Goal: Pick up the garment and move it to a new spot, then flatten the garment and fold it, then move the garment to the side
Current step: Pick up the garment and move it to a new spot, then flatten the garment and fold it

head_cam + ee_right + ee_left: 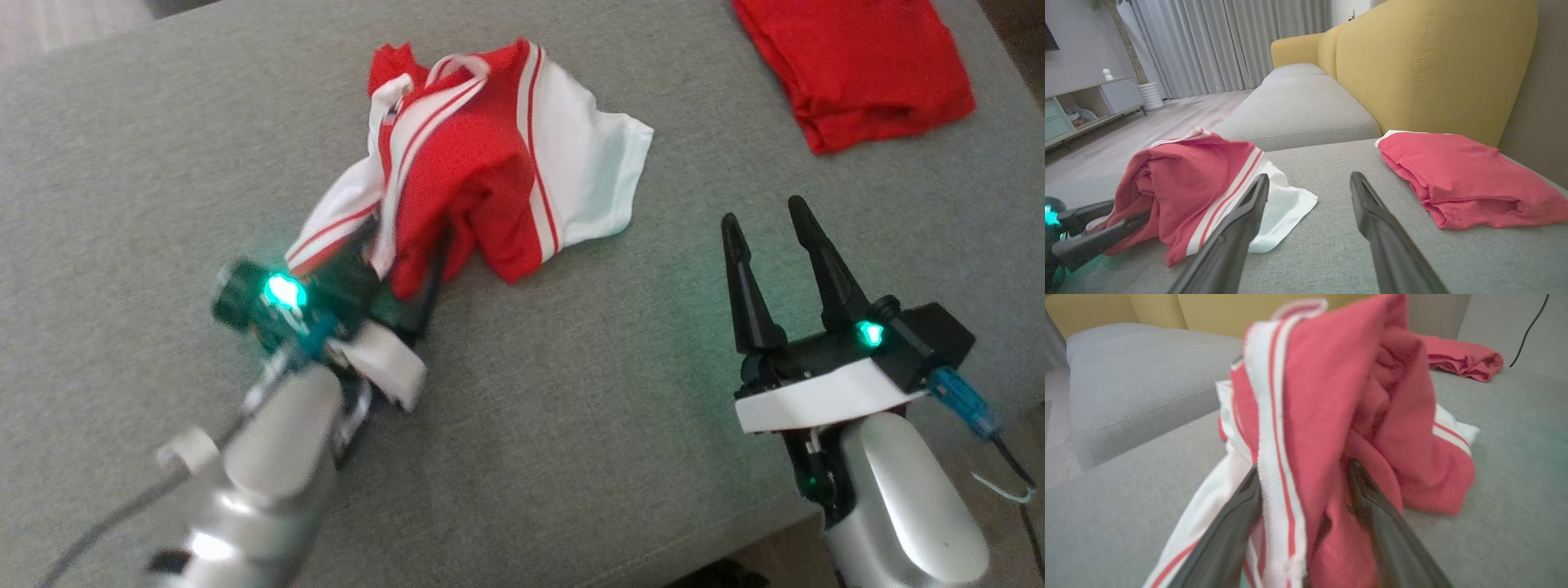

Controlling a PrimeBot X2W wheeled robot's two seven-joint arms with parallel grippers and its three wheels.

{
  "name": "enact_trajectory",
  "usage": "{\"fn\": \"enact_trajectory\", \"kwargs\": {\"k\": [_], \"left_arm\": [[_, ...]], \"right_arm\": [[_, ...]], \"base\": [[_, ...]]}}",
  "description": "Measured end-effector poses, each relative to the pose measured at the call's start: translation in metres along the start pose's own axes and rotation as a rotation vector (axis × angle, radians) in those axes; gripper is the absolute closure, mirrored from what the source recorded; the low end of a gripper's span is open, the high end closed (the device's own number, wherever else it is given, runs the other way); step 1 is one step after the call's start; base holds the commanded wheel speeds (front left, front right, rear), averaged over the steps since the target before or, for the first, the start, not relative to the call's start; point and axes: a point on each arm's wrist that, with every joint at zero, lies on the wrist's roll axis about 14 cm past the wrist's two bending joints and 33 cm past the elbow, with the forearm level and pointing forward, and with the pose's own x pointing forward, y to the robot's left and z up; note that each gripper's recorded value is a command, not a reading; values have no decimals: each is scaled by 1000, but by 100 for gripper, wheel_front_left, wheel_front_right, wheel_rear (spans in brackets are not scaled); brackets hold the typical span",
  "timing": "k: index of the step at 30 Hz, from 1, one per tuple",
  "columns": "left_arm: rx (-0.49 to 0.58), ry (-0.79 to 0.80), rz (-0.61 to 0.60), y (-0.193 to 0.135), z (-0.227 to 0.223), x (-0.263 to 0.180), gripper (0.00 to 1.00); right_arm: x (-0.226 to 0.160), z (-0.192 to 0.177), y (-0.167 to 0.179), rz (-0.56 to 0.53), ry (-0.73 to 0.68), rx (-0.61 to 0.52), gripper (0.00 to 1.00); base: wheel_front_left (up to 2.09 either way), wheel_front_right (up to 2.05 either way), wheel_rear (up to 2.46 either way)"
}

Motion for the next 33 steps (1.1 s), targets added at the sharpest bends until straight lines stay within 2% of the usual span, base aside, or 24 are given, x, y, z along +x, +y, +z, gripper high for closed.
{"fn": "enact_trajectory", "kwargs": {"k": [3, 6, 9, 12, 18, 20, 22, 27, 33], "left_arm": [[-55, 9, 39, -16, -15, -14, 0], [-108, -63, 112, -19, 4, -31, 0], [-190, -84, 198, -19, 5, -66, 0], [-220, -85, 334, -6, -1, -111, 0], [-176, -222, 591, 28, 36, -189, 0], [-147, -250, 687, 32, 41, -226, 0], [-133, -260, 734, 31, 42, -246, 0], [-120, -281, 805, 27, 42, -278, 0], [-108, -275, 817, 24, 39, -286, 0]], "right_arm": [[0, -4, 2, 3, 9, 17, 0], [-8, -10, 2, -7, 26, 31, 0], [-23, -19, 1, -19, 51, 57, 0], [-32, -24, 8, -4, 63, 76, 0], [-37, -6, 29, 61, 6, 99, 0], [-45, -8, 41, 96, 9, 104, 0], [-49, -8, 49, 119, 10, 107, 0], [-53, -7, 67, 172, 9, 109, 0], [-54, -2, 73, 190, -8, 107, 0]], "base": [[0, 0, 0], [0, 0, 0], [0, 0, 0], [0, 0, 0], [0, 0, 0], [0, 0, 0], [0, 0, 0], [0, 0, 0], [0, 0, 0]]}}
